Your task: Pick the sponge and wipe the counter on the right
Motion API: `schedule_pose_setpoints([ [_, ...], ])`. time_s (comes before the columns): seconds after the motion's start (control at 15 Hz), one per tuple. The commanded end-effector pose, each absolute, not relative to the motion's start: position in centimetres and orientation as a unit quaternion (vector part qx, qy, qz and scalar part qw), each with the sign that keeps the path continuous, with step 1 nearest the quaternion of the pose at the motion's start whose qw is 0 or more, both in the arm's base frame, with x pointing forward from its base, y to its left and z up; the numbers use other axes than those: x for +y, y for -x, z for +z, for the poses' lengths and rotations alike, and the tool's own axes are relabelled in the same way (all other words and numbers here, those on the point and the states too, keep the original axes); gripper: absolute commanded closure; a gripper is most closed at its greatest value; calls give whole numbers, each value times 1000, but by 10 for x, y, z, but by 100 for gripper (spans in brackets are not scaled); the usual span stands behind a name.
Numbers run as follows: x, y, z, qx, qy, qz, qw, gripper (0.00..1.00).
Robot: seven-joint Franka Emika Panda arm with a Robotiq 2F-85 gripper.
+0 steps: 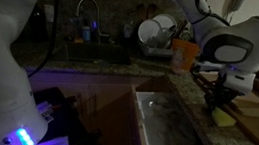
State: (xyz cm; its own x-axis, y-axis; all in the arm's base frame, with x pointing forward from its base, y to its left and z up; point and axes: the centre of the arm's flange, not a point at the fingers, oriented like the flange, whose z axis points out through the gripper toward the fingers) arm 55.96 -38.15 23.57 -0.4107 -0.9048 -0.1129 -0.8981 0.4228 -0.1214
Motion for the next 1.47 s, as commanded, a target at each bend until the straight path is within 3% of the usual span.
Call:
schedule_pose_setpoints([
  [0.0, -297, -586, 221, 792, 601, 20, 106, 95],
  [0.33, -229, -612, 224, 732, 669, 35, 124, 95],
  [0.73, -226, -619, 223, 700, 704, 31, 116, 95],
  [1.4, -328, -563, 228, 806, 584, 57, 82, 95],
])
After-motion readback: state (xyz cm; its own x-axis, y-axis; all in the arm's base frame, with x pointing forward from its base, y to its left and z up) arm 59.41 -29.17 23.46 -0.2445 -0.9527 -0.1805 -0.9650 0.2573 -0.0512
